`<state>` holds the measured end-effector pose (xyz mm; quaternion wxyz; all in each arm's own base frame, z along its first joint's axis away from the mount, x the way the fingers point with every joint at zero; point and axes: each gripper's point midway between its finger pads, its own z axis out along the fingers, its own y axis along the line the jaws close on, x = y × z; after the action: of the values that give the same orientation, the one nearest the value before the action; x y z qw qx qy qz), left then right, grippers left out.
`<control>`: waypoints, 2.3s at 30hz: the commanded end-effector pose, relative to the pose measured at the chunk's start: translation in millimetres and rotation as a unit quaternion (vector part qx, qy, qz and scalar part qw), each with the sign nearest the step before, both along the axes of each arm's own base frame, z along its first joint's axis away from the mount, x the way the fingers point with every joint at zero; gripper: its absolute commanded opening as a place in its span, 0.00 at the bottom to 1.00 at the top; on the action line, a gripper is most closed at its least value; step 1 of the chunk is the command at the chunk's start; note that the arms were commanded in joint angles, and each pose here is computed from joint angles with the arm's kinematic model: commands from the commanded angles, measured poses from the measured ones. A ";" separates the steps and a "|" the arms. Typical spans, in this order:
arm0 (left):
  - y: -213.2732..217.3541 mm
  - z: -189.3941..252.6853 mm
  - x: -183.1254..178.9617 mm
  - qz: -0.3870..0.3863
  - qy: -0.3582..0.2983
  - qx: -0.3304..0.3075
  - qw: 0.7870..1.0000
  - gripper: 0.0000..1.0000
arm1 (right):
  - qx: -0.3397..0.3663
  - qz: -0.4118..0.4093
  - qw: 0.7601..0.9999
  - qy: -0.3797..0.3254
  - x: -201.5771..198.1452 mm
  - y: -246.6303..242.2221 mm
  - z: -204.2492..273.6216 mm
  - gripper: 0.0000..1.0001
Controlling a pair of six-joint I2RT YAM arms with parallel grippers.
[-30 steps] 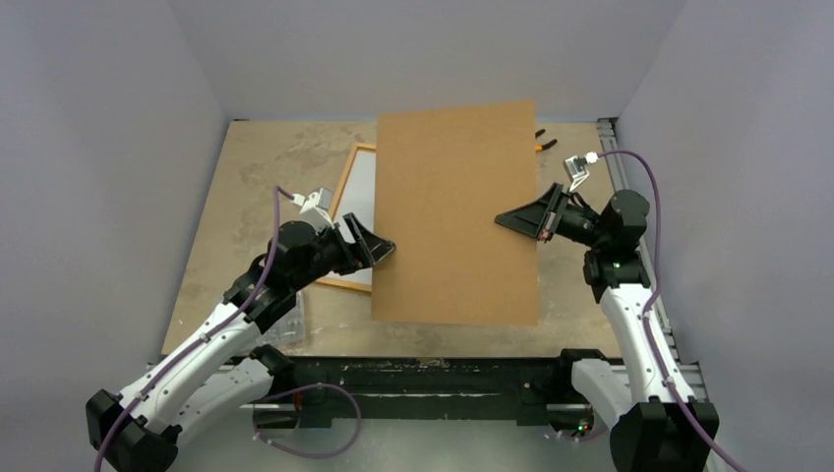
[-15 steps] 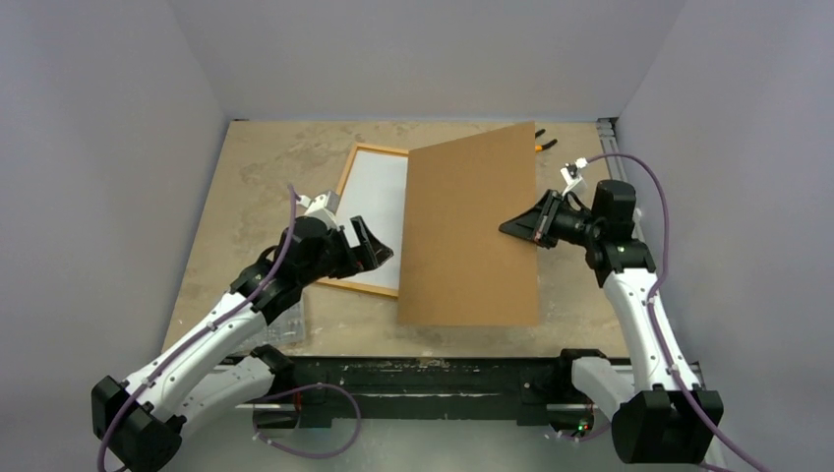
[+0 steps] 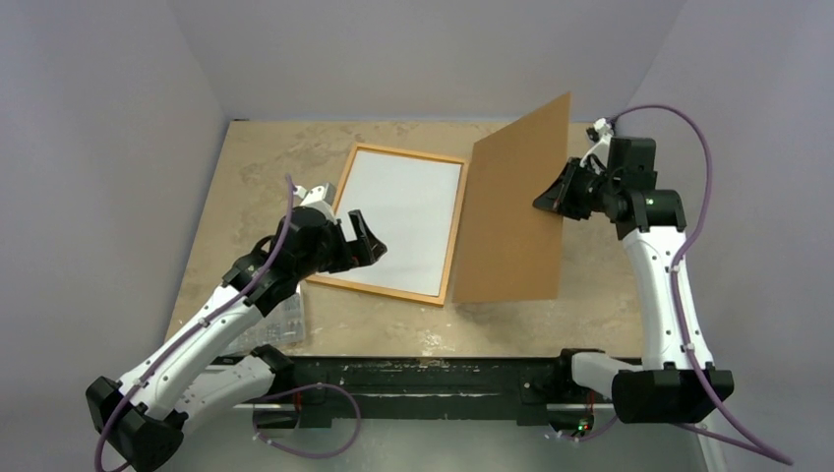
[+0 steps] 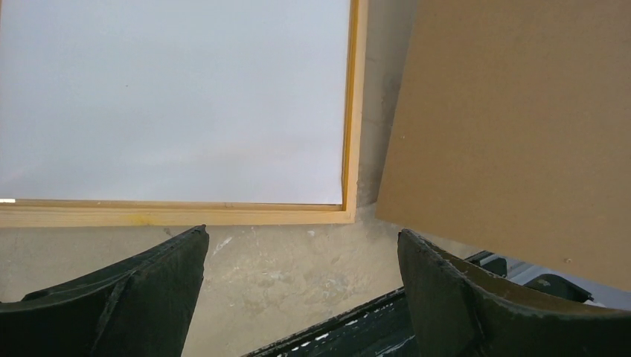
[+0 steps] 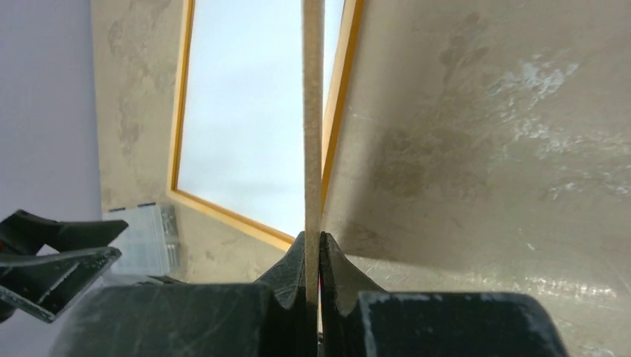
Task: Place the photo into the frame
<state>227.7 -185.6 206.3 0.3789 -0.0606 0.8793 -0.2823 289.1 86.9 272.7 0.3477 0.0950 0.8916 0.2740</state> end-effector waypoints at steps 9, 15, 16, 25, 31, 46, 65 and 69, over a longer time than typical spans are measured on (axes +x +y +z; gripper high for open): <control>-29.4 20.2 2.0 -0.058 -0.001 -0.039 0.998 0.95 | -0.084 -0.047 0.995 0.022 7.6 -22.0 38.6 0.00; -34.2 19.4 1.3 -0.065 0.006 -0.046 0.997 0.95 | -0.080 -0.057 0.994 0.052 14.2 -14.2 16.1 0.00; -34.2 19.0 1.5 -0.065 0.006 -0.047 0.997 0.95 | -0.081 -0.059 0.994 0.055 16.0 -12.6 13.6 0.00; -37.7 13.9 1.3 -0.070 0.013 -0.051 0.996 0.95 | -0.106 -0.036 0.991 0.073 31.4 25.7 -4.1 0.00; -44.7 24.8 2.4 -0.084 0.002 -0.066 0.994 0.95 | -0.134 0.014 0.989 0.069 35.9 69.6 -5.1 0.26; -74.9 100.1 7.8 -0.155 -0.080 -0.161 0.972 0.98 | -0.055 0.098 0.994 0.004 33.6 150.7 31.2 0.71; -98.7 116.9 17.8 -0.245 -0.022 -0.082 0.966 0.94 | 0.015 0.137 0.990 -0.002 33.4 189.1 34.4 0.77; -113.5 95.0 19.2 -0.265 0.005 -0.071 0.962 0.87 | 0.013 0.138 0.990 0.011 34.9 191.1 25.1 0.78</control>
<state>252.9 -293.0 316.2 0.3055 0.1195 0.8308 -0.4497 321.5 270.1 293.9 0.2927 -0.0215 0.9037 0.3118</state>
